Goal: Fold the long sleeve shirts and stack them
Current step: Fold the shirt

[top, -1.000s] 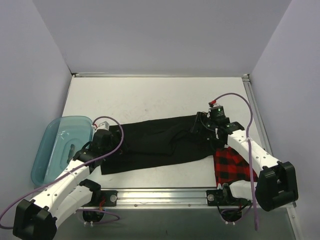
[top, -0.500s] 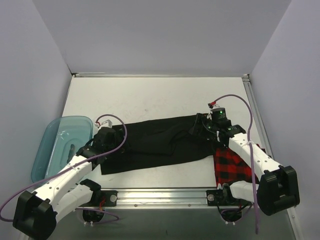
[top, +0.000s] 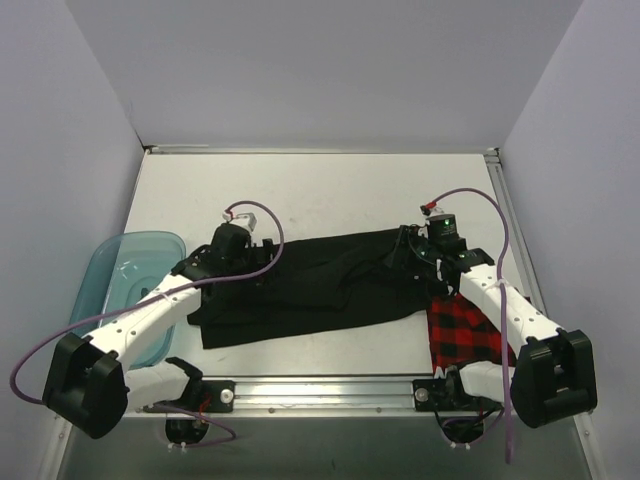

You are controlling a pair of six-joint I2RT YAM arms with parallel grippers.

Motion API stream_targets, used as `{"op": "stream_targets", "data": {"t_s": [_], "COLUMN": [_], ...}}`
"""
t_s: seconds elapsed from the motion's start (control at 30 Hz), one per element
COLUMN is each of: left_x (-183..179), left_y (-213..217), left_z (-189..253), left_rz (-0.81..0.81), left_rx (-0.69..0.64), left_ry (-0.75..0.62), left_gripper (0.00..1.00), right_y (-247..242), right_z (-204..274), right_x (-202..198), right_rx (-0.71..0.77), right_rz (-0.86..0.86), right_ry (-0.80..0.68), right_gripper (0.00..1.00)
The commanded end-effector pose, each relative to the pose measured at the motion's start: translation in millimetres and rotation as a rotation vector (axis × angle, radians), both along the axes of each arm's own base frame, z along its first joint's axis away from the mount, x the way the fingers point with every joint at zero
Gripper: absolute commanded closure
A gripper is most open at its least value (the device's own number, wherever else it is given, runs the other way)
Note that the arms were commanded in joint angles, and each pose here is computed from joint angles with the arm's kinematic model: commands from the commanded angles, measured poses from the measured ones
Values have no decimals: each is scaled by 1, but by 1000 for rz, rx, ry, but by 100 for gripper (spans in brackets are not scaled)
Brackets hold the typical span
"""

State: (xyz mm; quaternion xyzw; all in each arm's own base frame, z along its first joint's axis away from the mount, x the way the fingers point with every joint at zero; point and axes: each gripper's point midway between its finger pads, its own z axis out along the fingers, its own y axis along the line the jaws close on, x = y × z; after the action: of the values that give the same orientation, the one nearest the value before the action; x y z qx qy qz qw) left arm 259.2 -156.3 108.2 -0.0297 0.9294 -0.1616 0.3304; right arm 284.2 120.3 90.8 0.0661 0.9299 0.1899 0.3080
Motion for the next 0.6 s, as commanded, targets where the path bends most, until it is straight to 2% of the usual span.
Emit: {"op": "stream_targets", "data": {"t_s": [0.0,0.3,0.57], "left_x": [15,36,25], "left_y": [-28,-60,-78], "left_z": [12,-20,-38], "left_rz": [-138,-215,-266], "left_rx": [-2,39,28], "left_ry": [-56,34,76], "left_gripper": [3,4,7], "right_y": [-6,-26,-12], "right_z": [-1,-20,-47], "right_x": [2,20,31], "right_rx": [-24,-42,-2], "right_rz": [-3,-47,11], "right_ry": [-8,64,124], "right_gripper": [39,41,44]}}
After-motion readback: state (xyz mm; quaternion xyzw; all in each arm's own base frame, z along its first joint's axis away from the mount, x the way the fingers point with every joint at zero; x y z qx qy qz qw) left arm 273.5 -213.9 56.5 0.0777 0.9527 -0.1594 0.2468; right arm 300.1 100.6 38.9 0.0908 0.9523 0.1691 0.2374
